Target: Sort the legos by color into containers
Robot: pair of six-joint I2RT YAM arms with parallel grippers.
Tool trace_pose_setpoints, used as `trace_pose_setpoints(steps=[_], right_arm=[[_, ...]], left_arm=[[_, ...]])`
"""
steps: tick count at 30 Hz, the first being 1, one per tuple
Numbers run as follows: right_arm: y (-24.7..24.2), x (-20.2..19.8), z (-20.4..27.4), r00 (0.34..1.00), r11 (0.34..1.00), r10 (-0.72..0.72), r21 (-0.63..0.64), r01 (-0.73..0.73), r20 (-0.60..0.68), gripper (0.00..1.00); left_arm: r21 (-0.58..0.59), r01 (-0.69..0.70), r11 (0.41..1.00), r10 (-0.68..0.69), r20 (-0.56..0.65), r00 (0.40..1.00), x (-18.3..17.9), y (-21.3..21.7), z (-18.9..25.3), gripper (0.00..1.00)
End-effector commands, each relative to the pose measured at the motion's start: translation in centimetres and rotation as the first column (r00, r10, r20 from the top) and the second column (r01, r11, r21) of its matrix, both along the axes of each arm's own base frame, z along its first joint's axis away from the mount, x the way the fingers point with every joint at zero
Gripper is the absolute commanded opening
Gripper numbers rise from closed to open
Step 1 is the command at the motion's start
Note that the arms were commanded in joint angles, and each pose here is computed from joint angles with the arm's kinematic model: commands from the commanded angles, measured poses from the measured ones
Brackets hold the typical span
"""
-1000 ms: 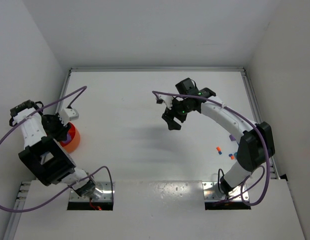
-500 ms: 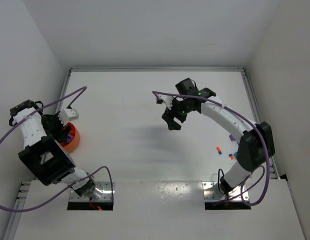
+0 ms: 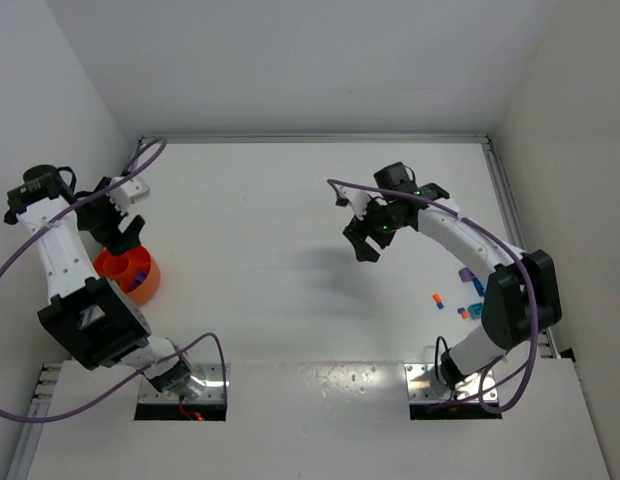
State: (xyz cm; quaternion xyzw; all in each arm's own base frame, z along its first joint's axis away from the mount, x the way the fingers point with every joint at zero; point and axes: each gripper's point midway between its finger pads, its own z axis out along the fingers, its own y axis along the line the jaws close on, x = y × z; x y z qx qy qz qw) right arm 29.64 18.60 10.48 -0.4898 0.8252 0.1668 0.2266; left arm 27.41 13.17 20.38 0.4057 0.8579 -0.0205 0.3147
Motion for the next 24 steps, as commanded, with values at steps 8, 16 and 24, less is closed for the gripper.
trace_pose_setpoints(steps=[8, 16, 24], right_arm=[[-11.2, -0.2, 0.6, 0.958, 0.951, -0.28, -0.123, 0.285, 0.051, 0.75], [-20.3, -2.0, -0.8, 0.94, 0.895, -0.32, -0.287, 0.341, 0.118, 0.74], [-27.6, -0.1, -1.9, 0.978, 0.894, 0.181, -0.432, -0.122, 0.099, 0.74]], left_arm=[[-0.425, 0.086, 0.901, -0.124, -0.062, 0.99, 7.1, -15.2, 0.8, 0.91], [-0.434, 0.251, 0.865, -0.265, 0.028, 0.964, 8.5, -24.9, 0.0, 0.93], [-0.497, 0.335, 0.8, -0.422, -0.071, 0.904, 8.4, -28.2, -4.2, 0.94]])
